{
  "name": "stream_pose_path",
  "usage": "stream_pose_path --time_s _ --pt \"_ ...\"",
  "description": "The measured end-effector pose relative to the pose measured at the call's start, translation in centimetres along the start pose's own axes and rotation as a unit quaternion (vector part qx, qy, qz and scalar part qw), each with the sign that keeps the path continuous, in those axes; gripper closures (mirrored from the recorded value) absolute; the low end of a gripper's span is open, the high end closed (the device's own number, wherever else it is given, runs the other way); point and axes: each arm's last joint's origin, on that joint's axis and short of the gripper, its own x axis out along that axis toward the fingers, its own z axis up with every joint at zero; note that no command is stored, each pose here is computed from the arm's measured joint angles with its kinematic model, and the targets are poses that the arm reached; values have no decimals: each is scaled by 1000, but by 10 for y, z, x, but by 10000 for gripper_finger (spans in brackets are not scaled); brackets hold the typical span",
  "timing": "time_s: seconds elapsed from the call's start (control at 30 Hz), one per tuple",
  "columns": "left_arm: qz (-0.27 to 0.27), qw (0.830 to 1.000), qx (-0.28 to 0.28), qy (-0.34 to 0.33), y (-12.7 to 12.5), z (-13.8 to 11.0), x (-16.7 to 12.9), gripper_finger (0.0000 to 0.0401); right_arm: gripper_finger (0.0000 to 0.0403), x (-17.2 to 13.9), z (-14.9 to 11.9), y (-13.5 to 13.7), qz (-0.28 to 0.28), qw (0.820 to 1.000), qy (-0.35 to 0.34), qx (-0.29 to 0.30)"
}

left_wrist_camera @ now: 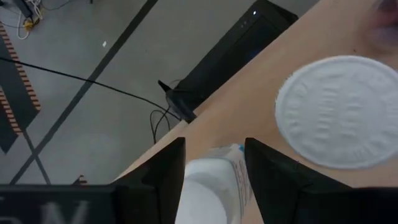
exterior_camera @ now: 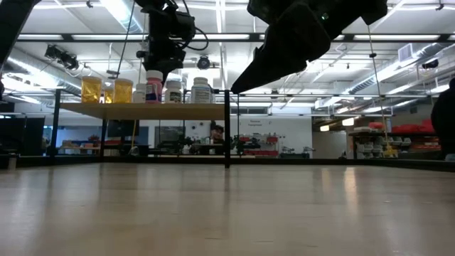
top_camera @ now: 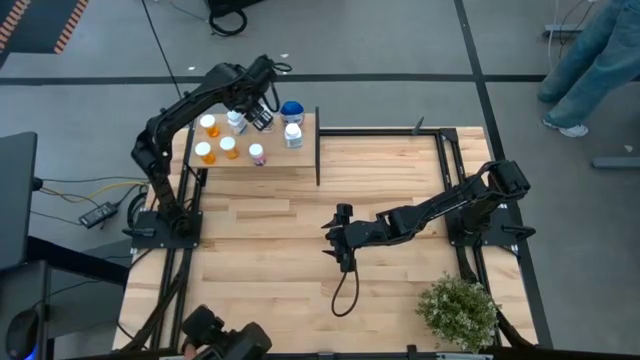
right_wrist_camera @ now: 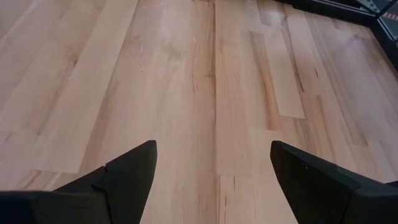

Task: Pick and place medicine bottles onto shelf by color
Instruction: Adjust the pill bottles on the shelf

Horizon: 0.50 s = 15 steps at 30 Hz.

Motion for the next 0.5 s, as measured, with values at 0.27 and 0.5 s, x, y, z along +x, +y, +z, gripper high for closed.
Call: stream_pose_path --time_s 0.27,0.5 --pt "4 999 -3 -41 -1 -20 -45 214 80 0 -1 0 0 1000 4 5" --pt "-33 995 -24 -88 -17 -51 -98 209 80 0 -1 0 0 1000 3 -1"
